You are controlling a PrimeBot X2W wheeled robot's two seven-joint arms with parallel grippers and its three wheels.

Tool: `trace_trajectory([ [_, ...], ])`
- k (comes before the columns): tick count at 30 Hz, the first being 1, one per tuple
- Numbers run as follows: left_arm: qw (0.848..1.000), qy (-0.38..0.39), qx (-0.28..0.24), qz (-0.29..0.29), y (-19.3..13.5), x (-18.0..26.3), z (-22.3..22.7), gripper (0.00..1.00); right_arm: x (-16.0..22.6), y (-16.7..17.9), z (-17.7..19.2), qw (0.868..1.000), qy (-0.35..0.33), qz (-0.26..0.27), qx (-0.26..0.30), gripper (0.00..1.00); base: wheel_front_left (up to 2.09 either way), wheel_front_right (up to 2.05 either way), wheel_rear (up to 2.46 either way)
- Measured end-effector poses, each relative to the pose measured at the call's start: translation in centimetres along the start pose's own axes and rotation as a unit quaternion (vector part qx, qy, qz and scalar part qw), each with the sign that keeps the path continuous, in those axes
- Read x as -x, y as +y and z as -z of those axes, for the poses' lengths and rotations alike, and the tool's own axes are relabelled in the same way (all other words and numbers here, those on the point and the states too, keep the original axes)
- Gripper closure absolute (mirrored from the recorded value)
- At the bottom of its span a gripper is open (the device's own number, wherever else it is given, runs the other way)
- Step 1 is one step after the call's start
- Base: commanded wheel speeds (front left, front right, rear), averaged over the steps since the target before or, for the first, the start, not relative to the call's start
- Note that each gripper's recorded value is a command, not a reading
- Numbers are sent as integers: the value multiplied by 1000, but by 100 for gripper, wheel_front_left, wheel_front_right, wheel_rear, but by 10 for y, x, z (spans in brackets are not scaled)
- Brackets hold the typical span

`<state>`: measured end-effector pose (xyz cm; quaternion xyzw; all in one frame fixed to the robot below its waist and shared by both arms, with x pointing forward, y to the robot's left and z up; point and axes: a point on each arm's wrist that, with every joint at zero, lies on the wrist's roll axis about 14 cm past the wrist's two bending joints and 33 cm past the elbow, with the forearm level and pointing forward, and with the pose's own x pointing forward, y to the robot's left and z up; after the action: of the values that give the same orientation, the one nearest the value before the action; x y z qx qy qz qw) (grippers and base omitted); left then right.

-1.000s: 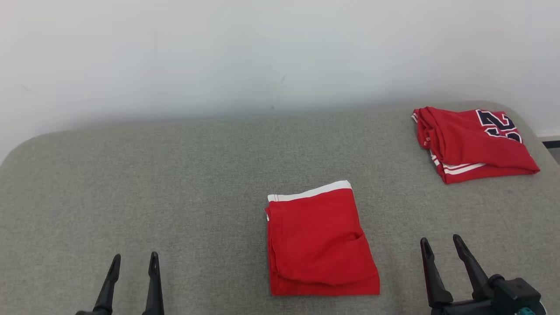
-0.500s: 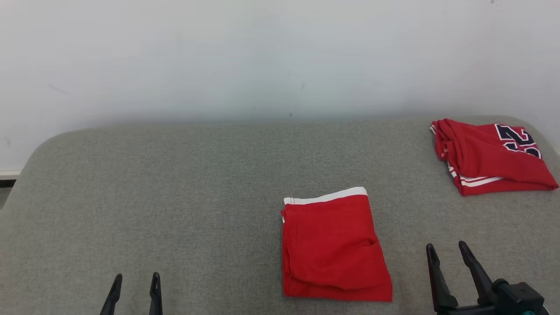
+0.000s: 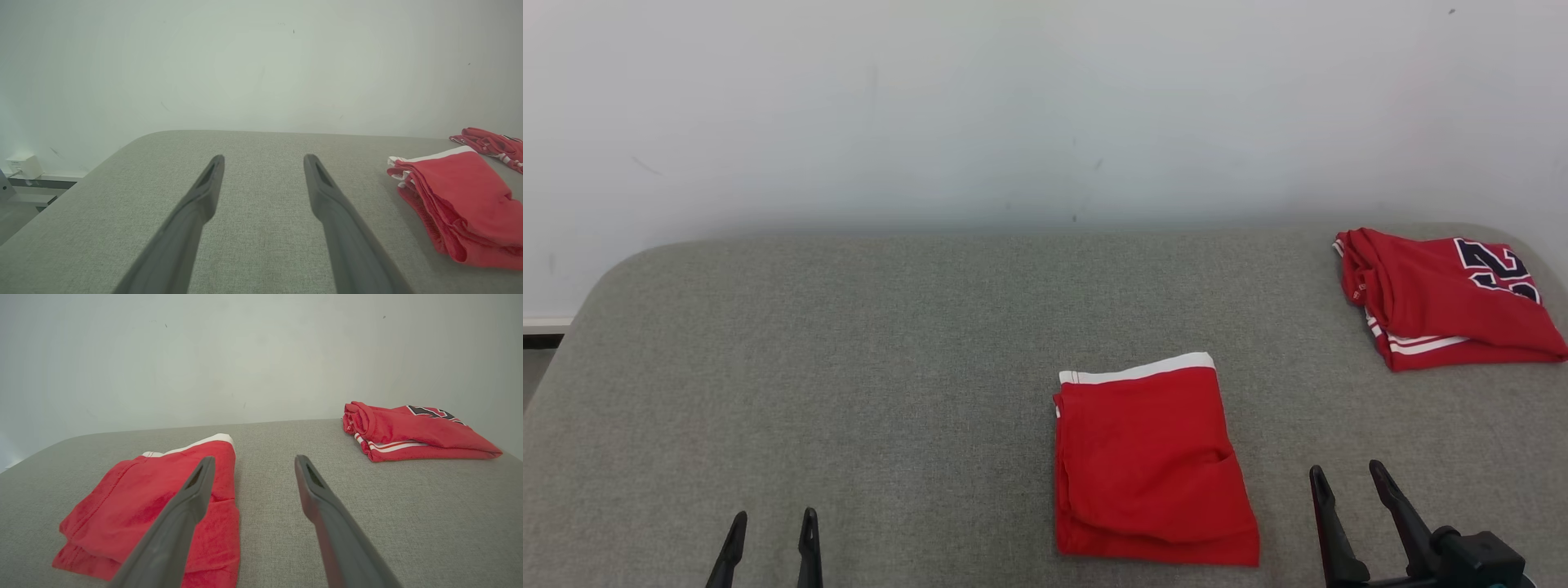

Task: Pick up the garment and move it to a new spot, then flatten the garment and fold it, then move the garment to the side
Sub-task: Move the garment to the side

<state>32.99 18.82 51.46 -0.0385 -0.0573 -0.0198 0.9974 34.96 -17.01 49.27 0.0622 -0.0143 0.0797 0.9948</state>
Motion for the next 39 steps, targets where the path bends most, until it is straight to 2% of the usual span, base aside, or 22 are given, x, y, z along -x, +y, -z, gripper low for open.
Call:
trace_trajectory([
  [12, 1000, -2, 2, 1, 0, 0, -1, 0, -2, 4, 9, 1000, 15, -7, -4, 0, 0, 0, 0],
  [20, 1000, -2, 3, -1, 0, -1, -1, 0, -26, 17, 7, 999, 22, -36, 8, 0, 0, 0, 0],
  [28, 1000, -1, 6, -4, 0, -2, 0, 0, -60, 24, 22, 995, 80, -56, 31, 0, 0, 0, 0],
  [39, 1000, 12, 8, -18, 8, -7, 8, 0, -74, 26, 86, 977, 199, -64, 37, 0, 0, 0, 0],
])
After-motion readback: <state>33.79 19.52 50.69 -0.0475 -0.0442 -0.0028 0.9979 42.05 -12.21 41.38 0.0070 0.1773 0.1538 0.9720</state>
